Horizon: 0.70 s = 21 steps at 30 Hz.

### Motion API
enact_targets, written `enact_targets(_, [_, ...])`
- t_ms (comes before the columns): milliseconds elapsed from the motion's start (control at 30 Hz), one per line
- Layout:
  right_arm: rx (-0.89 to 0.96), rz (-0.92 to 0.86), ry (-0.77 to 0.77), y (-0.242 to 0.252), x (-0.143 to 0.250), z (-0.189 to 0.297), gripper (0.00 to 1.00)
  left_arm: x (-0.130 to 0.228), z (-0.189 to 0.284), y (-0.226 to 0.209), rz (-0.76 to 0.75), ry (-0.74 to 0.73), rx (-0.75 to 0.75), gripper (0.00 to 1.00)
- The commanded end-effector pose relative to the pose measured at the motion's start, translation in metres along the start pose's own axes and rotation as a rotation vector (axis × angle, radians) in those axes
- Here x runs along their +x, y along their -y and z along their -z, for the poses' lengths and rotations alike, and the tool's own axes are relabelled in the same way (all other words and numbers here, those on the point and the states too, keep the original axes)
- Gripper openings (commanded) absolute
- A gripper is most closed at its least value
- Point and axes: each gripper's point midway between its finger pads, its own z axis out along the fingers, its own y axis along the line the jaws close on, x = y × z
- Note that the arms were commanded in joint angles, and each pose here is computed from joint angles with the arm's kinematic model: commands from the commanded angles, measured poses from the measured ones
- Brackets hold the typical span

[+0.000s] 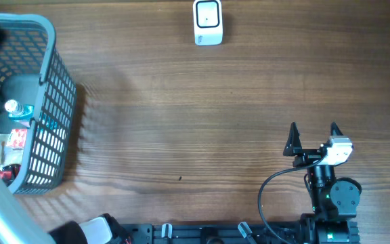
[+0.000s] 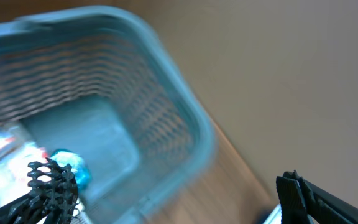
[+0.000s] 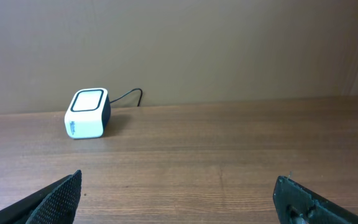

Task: Scan the item barcode
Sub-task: 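Reach the left gripper into the basket and grasp the blue Listerine bottle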

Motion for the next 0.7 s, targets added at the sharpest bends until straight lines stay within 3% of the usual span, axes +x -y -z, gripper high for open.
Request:
enact_targets(0, [-0.016,-0.018,0.003,-0.003,-0.001,0.0,1.0,-0.012,-0.03,-0.031,0.272,-0.04,-0.071,1.0])
enact_targets(67, [-0.016,-0.018,0.003,-0.003,-0.001,0.0,1.0,-0.011,-0.045,-0.048,0.286,-0.056,-0.148,1.0])
enact_targets(233, [-0.016,-0.018,0.003,-0.003,-0.001,0.0,1.0,0.017,-0.079,-0.094,0.523,-0.127,-0.404,1.0])
enact_targets(667, [-0.016,-0.018,0.003,-0.003,-0.001,0.0,1.0,0.088,-0.148,-0.145,0.483,-0.392,-0.726,1.0])
